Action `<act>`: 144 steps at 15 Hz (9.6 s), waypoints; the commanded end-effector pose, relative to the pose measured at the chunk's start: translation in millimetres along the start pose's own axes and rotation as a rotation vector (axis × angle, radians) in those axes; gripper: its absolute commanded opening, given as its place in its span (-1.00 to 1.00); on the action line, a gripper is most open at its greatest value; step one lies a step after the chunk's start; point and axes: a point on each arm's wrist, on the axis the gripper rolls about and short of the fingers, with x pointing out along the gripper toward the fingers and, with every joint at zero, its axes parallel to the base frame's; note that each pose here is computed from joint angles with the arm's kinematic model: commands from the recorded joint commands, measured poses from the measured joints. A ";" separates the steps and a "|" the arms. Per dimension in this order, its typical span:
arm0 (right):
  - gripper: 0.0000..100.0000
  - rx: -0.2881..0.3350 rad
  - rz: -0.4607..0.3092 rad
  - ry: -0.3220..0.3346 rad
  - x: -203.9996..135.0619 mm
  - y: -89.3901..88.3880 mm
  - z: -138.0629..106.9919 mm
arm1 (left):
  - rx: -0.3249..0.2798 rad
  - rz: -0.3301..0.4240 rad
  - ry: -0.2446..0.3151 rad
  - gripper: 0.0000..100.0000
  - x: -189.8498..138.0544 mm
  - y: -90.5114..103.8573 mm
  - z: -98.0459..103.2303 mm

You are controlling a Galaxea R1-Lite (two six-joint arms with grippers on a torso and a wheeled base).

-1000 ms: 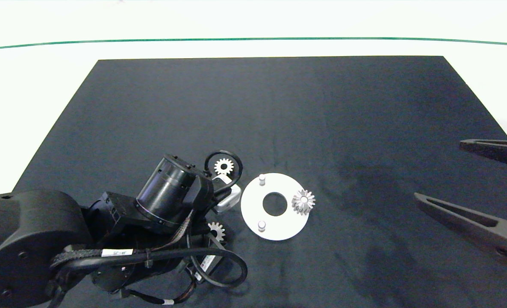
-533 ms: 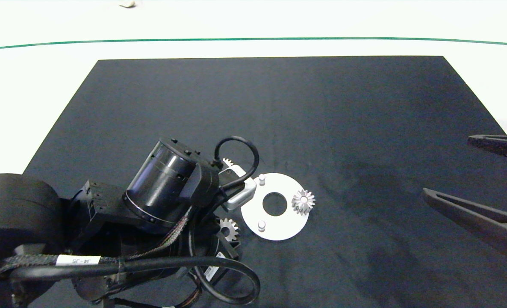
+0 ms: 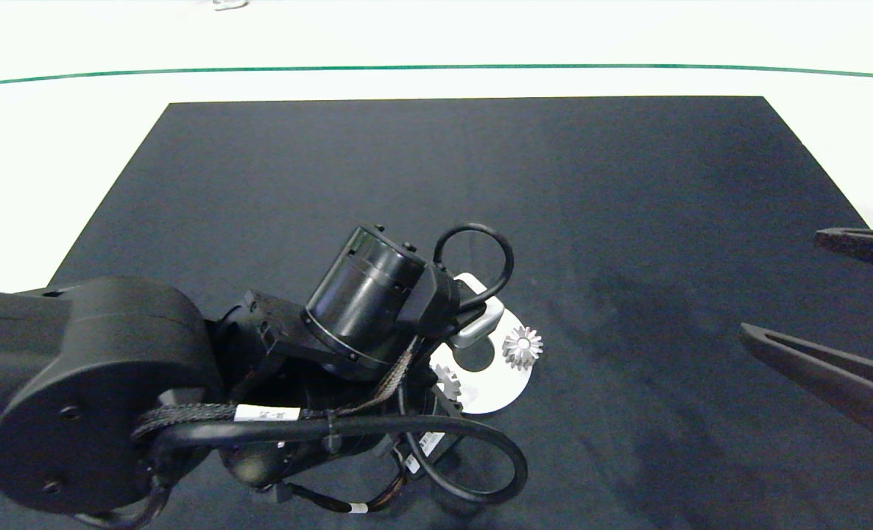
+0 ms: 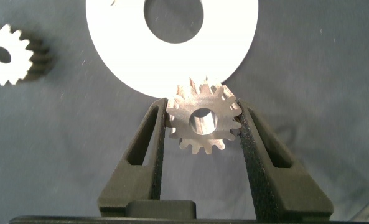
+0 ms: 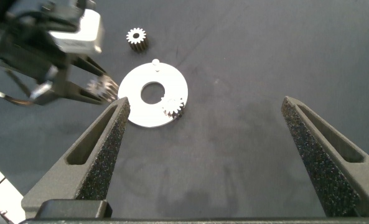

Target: Install three planetary gears onto the carrier pins

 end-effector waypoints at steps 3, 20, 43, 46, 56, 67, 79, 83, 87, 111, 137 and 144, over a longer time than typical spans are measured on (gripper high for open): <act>1.00 -0.004 -0.001 0.001 0.6 0.2 0.0 | 0.013 0.002 0.029 -0.68 22.6 -2.2 6.3; 1.00 0.001 0.011 -0.023 -5.4 -0.8 1.8 | 0.010 0.007 0.046 1.00 29.7 -1.1 5.3; 1.00 -0.003 -0.016 -0.082 -21.4 -7.9 7.8 | -0.403 0.263 -0.130 1.00 -80.5 93.3 -15.1; 1.00 -0.006 -0.025 -0.105 -28.6 -10.9 9.8 | -0.490 0.356 -0.147 1.00 -95.3 116.6 -25.2; 1.00 -0.010 -0.060 -0.096 -29.1 -14.4 8.6 | -0.396 0.294 -0.102 1.00 -23.2 113.3 4.2; 1.00 -0.032 -0.071 -0.088 -29.7 -15.2 5.8 | -0.349 0.252 -0.023 1.00 9.6 105.5 10.2; 1.00 -0.027 -0.081 -0.127 -40.9 -18.8 8.7 | -0.337 0.217 -0.014 1.00 27.4 98.8 31.4; 1.00 -0.026 -0.082 -0.130 -41.4 -19.0 8.9 | -0.347 0.212 -0.021 1.00 27.7 96.5 32.9; 1.00 -0.028 -0.081 -0.130 -41.4 -18.9 8.9 | -0.347 0.212 -0.021 1.00 27.7 96.5 32.9; 1.00 -0.027 -0.080 -0.133 -42.4 -19.1 9.0 | -0.377 0.241 0.030 0.78 39.0 109.4 19.7; 1.00 -0.027 -0.074 -0.129 -40.8 -18.4 8.5 | -0.366 0.226 0.035 -0.27 54.4 100.8 13.3; 1.00 -0.025 -0.076 -0.136 -41.9 -18.9 9.3 | -0.362 0.235 -0.039 -0.54 26.3 103.1 22.2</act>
